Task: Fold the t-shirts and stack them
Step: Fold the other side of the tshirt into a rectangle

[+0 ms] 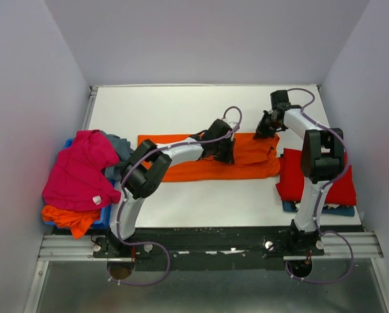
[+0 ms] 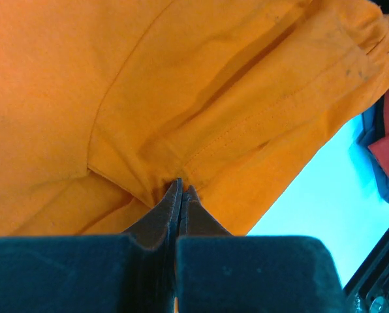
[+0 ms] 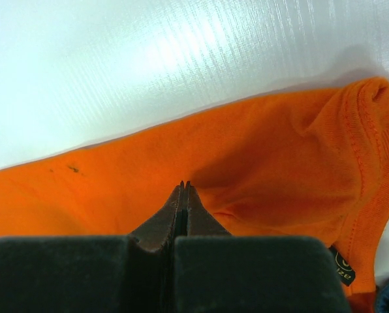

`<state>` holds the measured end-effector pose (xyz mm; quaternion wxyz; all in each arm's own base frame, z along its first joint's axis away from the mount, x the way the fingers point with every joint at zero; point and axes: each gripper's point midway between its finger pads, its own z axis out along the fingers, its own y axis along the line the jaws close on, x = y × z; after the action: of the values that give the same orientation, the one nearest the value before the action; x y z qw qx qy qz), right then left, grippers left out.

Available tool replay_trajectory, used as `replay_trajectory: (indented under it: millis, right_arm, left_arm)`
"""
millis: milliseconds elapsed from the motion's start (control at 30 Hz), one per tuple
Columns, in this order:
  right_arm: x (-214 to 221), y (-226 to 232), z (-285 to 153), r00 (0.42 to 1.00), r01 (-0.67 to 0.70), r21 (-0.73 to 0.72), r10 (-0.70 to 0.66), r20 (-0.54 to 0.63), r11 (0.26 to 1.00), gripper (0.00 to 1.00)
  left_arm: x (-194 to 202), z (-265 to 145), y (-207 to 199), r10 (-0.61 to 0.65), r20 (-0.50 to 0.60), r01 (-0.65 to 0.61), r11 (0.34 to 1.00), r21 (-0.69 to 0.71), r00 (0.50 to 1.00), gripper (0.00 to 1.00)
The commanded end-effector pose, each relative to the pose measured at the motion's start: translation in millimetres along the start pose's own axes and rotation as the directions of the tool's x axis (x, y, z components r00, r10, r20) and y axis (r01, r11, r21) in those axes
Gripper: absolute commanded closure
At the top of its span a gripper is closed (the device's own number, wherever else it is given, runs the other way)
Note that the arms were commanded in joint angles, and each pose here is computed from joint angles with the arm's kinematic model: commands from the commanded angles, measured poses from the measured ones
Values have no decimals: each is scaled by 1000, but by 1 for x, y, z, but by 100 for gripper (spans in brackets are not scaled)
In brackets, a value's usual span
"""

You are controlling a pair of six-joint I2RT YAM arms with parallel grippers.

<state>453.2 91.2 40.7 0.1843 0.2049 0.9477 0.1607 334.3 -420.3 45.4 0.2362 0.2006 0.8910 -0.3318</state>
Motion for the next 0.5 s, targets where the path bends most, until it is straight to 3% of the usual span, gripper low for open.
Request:
replay_trajectory:
  millis: [0,133,233,300,467]
  right_arm:
    - [4,-7,6,1000,-7,34,8,-20,999,99]
    - [2,-8,5,1000,-6,38,7,-14,999,99]
    - [2,-9,5,1000,-3,46,4,-11,999,99]
    - [2,-8,4,1000,-3,44,4,-11,999,99]
    - [0,-6,-1,1000,12,36,-12,1,999,97]
  left_arm:
    - [1,-14,-7,24,13,-23,999,-21,1000,100]
    - [12,-17,-6,24,-12,-24,999,-33,1000,100]
    - [20,-20,-4,19,-29,-20,999,-44,999,93]
    - [23,-22,-4,18,-38,-19,999,-46,999,84]
    - [13,-34,-10,35,-1,-35,998,-47,999,47]
